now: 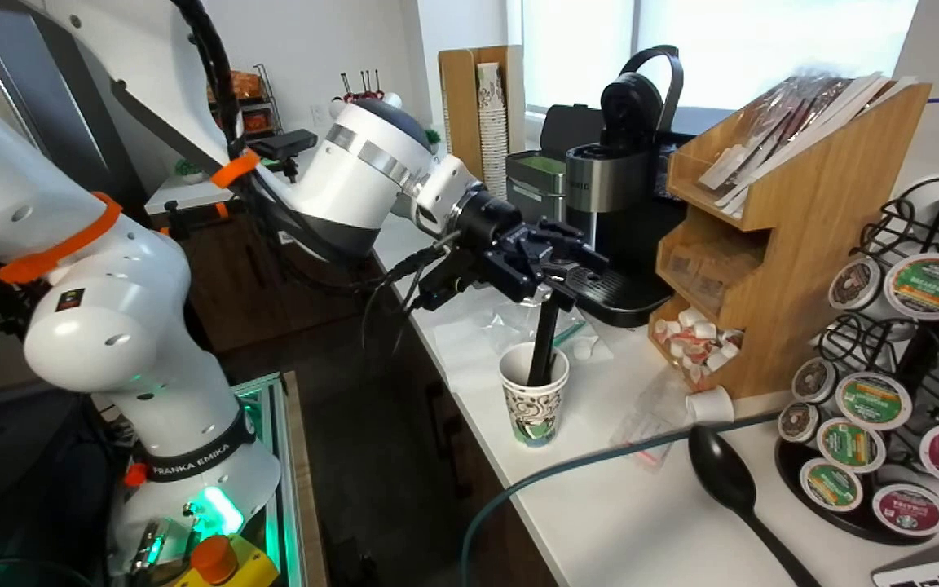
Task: Put the black tongs in the coffee cup.
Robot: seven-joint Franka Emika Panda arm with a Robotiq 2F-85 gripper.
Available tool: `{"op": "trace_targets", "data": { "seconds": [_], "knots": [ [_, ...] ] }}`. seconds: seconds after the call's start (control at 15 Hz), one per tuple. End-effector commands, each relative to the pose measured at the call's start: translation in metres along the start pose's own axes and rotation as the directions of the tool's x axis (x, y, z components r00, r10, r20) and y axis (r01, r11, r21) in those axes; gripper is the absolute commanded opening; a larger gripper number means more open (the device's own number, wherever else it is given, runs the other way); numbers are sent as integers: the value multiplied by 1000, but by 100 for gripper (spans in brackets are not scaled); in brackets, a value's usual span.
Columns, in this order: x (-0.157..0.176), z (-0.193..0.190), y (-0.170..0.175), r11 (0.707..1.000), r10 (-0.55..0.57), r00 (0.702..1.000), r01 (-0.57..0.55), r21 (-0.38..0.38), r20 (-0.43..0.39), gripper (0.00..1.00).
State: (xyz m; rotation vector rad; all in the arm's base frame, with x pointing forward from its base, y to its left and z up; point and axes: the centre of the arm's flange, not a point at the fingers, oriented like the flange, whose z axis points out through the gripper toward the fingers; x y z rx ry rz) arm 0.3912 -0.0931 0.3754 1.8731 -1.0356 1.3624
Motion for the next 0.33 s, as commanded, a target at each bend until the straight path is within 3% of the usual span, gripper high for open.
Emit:
{"op": "trace_targets", "data": {
  "seconds": [0.0,0.2,0.27],
  "knots": [
    [53,-12,16,985,169,986,-168,27,-11,100],
    [99,-25,19,955,279,960,-274,118,-28,100],
    [77,-14,11,979,199,979,-196,53,-47,100]
  ]
}}
